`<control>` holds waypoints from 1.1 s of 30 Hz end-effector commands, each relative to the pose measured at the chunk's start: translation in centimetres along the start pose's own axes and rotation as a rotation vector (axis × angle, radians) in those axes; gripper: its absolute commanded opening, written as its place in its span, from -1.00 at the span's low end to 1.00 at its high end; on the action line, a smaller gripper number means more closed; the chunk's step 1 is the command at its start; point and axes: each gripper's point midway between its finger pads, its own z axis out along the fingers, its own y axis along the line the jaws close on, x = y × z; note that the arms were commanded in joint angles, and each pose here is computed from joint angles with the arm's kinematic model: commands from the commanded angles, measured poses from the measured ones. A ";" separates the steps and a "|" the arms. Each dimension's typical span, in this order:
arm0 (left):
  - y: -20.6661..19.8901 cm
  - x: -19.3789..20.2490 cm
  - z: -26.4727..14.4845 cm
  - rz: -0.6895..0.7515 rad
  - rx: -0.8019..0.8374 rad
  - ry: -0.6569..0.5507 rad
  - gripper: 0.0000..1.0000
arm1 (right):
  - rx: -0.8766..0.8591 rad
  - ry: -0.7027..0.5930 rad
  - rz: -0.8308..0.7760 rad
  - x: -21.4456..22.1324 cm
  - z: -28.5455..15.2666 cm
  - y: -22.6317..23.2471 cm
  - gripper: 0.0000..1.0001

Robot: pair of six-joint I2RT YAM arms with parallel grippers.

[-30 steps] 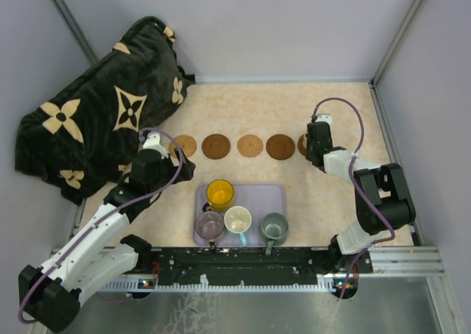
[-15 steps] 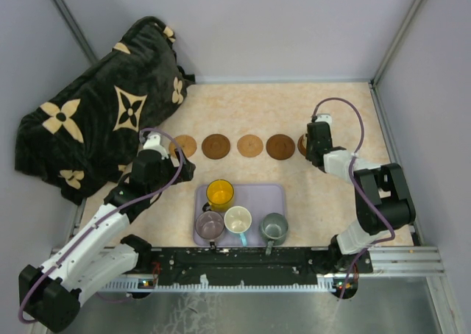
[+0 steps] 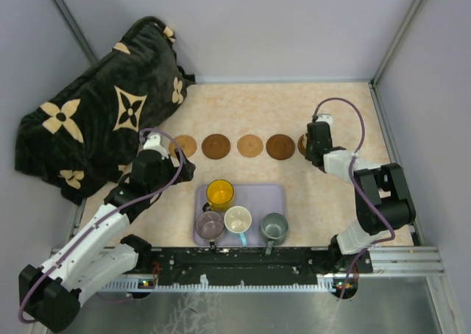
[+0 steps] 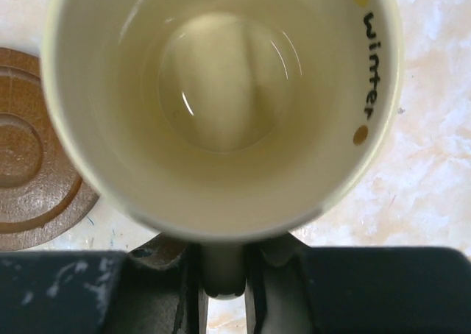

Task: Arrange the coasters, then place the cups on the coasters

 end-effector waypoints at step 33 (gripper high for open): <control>-0.4 -0.8 -0.5 -0.014 0.020 -0.039 0.92 | -0.053 -0.193 0.213 -7.0 -12.9 -2.2 0.41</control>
